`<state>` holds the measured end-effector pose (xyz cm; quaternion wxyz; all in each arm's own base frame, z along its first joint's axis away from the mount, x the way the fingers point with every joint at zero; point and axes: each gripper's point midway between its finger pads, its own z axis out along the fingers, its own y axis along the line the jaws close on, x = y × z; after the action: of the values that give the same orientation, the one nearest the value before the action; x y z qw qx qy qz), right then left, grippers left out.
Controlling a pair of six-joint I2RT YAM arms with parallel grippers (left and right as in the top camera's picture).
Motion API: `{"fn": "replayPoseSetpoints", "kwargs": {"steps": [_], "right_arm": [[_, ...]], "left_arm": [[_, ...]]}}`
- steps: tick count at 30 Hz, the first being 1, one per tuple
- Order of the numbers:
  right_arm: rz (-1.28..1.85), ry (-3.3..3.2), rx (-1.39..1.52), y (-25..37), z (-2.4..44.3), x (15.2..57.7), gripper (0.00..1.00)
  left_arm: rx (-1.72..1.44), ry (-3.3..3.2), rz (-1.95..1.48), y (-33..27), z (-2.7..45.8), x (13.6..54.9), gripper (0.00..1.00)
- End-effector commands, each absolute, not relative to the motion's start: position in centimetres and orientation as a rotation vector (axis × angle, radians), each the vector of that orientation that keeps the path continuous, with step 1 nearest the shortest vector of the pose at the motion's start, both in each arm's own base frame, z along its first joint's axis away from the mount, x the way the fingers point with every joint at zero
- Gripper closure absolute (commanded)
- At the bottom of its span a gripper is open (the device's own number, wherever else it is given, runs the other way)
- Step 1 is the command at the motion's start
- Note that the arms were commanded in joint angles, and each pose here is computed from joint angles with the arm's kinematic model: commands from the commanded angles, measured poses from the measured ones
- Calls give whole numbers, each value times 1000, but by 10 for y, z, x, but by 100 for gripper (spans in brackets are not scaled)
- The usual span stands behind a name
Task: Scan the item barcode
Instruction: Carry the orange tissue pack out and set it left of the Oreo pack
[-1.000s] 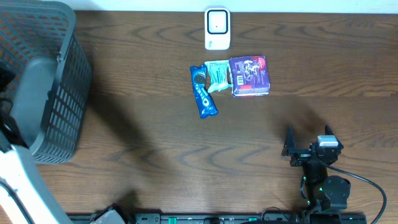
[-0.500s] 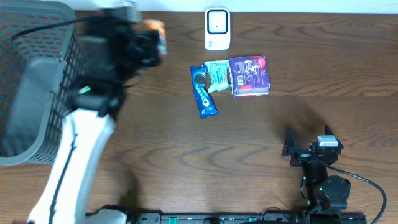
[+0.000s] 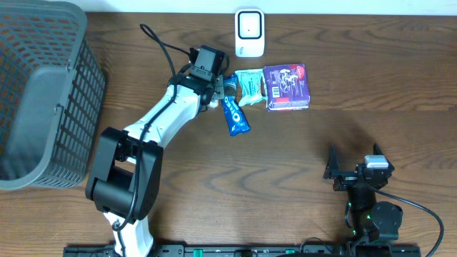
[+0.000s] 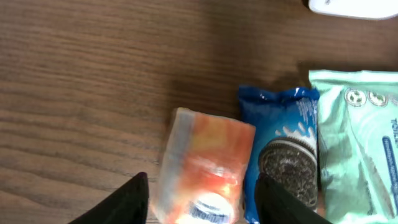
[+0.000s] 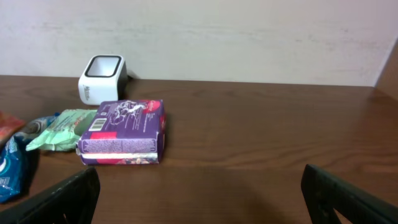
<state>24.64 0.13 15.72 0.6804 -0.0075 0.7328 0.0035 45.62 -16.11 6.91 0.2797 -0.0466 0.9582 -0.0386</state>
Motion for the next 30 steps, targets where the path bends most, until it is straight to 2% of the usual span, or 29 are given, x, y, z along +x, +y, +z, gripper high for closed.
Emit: {"fn": "replayPoseSetpoints", "kwargs": {"steps": [1, 6, 7, 8, 13, 23, 30], "right_arm": [[25, 1645, -12, 3, 157, 246, 1], [25, 1645, -12, 3, 157, 246, 1], [25, 1645, -12, 3, 157, 246, 1], [25, 1645, -12, 3, 157, 246, 1], [25, 1645, -12, 3, 157, 246, 1], [25, 1645, -12, 3, 157, 246, 1], [25, 1645, -12, 3, 157, 246, 1]], "left_arm": [[-158, 2527, -96, -161, 84, 459, 27], [-177, 2426, -149, -153, 147, 452, 19], [-181, 2401, -158, -149, 165, 448, 14], [-189, 2387, -162, -144, 177, 444, 4], [-264, 2377, -134, -100, 224, 406, 2], [-306, 2687, 53, -59, 194, 327, 2], [-305, 2718, 71, -57, 190, 320, 2]]}}
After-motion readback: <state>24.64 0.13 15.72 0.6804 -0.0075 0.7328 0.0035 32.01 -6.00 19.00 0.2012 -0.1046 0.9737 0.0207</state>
